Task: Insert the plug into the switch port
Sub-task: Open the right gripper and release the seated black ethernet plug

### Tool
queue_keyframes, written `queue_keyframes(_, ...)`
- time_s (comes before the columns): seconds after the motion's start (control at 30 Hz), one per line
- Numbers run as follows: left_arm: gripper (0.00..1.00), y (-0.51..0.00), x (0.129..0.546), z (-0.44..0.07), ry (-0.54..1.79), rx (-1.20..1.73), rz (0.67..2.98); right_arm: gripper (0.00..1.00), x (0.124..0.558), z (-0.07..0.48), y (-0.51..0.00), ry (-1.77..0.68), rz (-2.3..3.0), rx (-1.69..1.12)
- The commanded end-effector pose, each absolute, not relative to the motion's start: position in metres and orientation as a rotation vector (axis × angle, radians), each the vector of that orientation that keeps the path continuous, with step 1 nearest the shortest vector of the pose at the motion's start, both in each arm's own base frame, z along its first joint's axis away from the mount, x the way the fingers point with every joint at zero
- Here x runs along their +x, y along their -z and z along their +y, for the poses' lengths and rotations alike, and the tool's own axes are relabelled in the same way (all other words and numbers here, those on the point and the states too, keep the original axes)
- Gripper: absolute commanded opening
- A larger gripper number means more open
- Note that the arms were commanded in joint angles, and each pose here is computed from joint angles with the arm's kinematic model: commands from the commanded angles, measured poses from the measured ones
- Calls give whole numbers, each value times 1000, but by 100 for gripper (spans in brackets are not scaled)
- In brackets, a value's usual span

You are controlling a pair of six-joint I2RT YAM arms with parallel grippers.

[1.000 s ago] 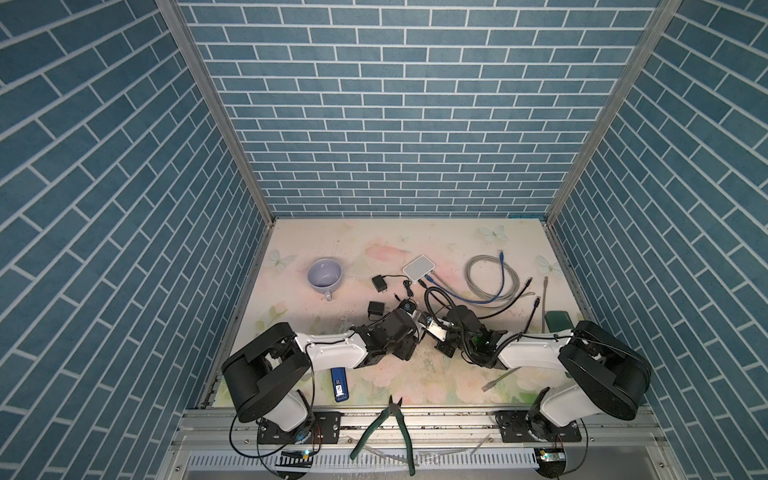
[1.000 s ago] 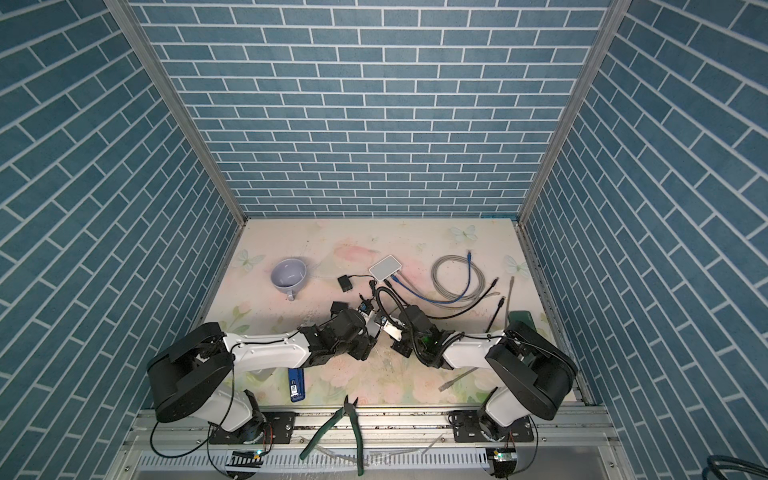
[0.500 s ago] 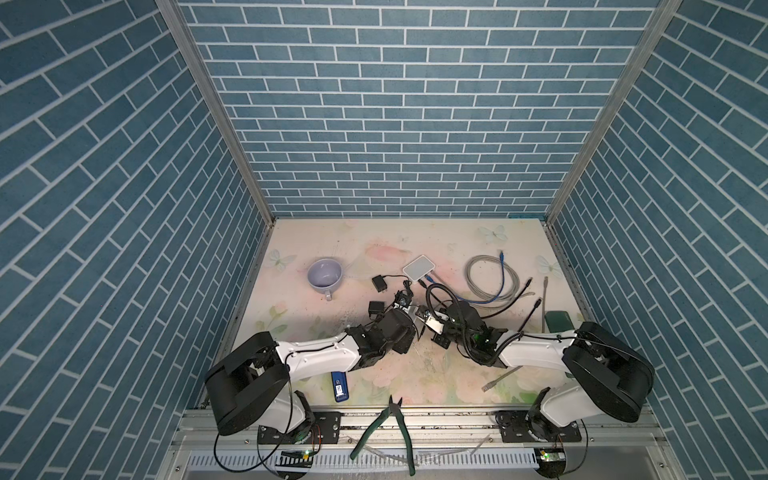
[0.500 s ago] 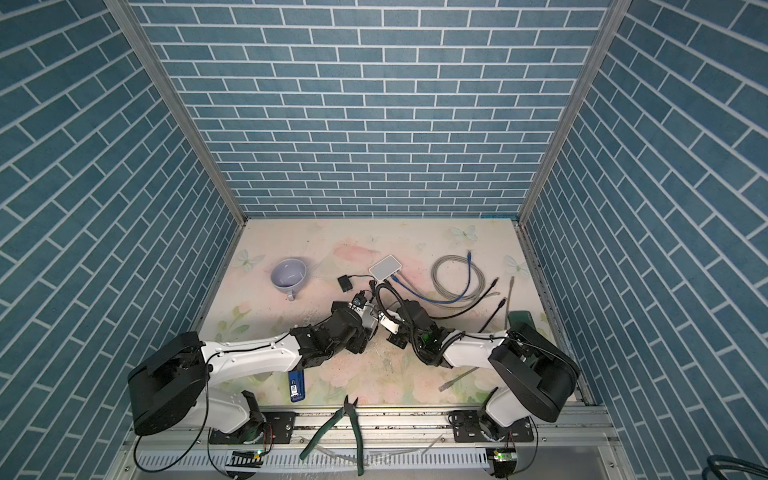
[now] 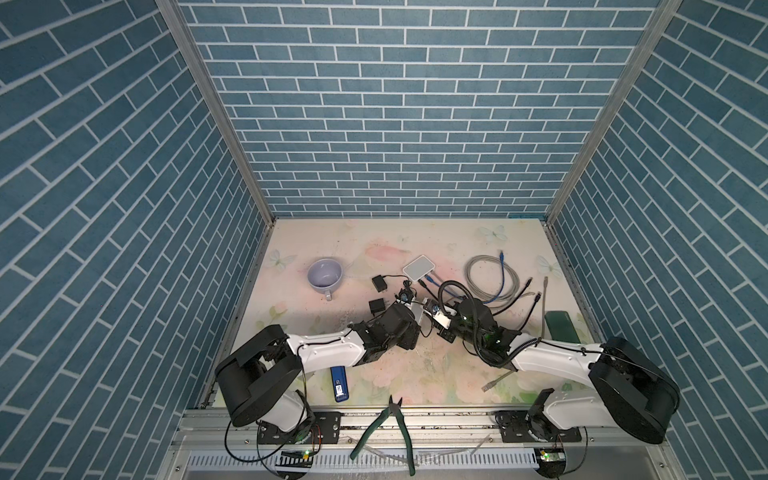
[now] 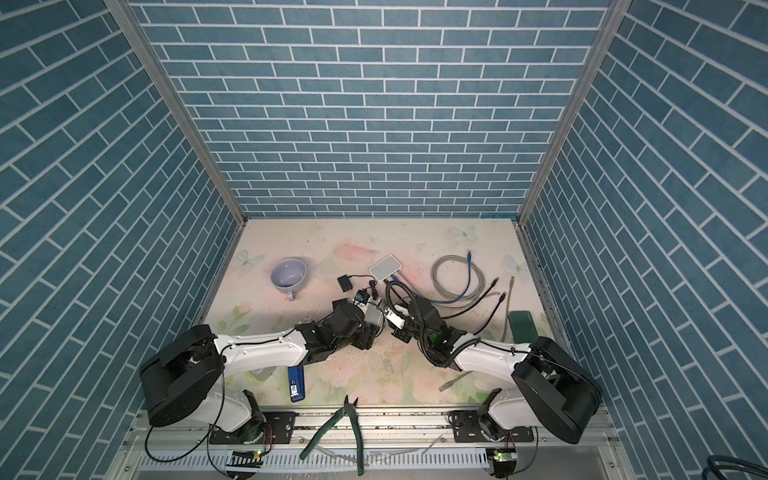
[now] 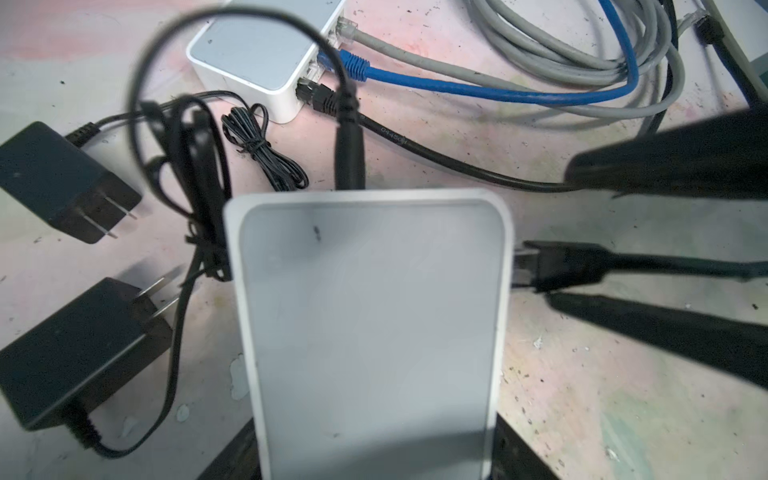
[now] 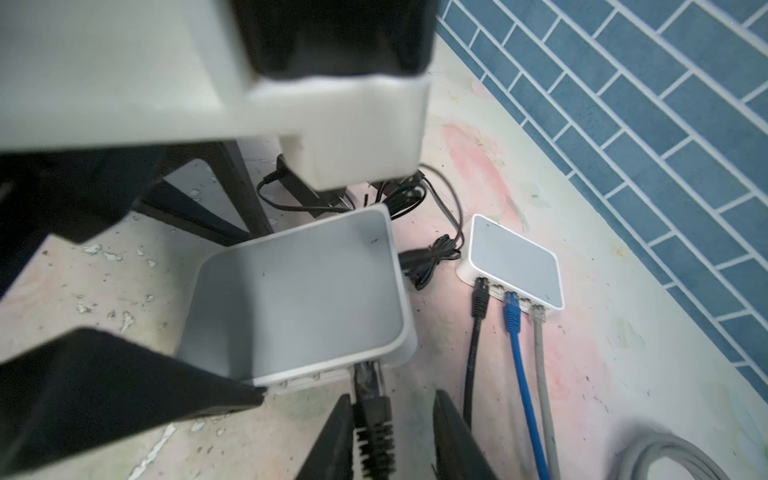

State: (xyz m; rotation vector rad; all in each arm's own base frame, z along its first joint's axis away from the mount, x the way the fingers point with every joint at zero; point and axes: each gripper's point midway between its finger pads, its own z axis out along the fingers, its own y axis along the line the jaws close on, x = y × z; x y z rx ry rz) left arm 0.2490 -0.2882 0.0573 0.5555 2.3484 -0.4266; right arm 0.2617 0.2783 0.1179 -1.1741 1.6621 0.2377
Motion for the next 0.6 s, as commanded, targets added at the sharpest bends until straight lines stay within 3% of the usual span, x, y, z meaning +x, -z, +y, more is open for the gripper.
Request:
queue_keyframes(0.0,64,-32,235,-276,389,605,2461,38,273,257,-136,-164,1643,-1083)
queue_keyframes(0.23,65,-29,237,-276,384,611,2486,42,267,234,-125,-135,1684,-1077)
queue_keyframes(0.4,77,-25,239,-279,364,629,2512,42,266,231,-127,-159,1711,-1090)
queue_keyframes(0.57,82,-21,241,-280,351,630,2524,42,265,234,-134,-194,1718,-1105)
